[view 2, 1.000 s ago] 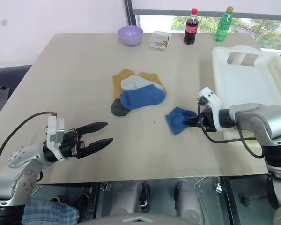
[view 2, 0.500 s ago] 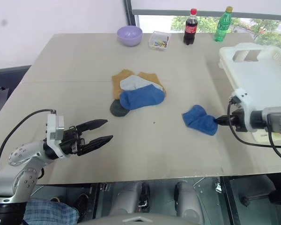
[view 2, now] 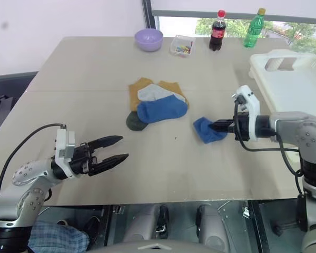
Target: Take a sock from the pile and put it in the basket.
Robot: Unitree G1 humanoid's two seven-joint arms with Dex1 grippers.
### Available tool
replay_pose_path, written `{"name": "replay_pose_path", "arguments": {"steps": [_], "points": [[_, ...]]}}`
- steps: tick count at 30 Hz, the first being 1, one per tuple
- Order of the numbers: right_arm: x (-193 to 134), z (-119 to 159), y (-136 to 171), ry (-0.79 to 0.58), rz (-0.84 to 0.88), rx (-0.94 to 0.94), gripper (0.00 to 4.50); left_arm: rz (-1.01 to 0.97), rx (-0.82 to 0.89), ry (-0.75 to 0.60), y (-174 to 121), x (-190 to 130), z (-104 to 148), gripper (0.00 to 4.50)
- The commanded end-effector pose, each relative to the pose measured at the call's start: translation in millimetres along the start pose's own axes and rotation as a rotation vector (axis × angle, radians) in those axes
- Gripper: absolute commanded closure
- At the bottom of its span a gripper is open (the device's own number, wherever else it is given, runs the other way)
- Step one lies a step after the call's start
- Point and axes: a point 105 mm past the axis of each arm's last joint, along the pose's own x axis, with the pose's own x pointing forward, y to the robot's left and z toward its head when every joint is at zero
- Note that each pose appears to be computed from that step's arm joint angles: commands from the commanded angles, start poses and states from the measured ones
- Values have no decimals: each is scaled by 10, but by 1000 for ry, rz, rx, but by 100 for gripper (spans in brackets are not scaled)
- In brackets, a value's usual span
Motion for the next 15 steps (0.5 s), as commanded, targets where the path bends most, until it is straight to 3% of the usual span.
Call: {"name": "replay_pose_path", "arguments": {"steps": [1, 6, 8, 11, 14, 15], "points": [[149, -23, 146, 0, 42, 16, 444, -10, 29, -10, -12, 3, 52, 105], [506, -63, 313, -28, 79, 73, 444, -12, 22, -8, -28, 13, 29, 105], [588, -32, 402, -51, 106, 79, 406, -13, 19, -6, -32, 13, 16, 105], [586, 58, 518, -107, 166, 90, 308, -14, 17, -7, -31, 20, 12, 105], [491, 122, 379, -158, 117, 105, 159, -12, 16, -8, -29, 21, 9, 105], [457, 137, 321, -170, 92, 95, 159, -11, 16, -8, -27, 23, 8, 105]]}}
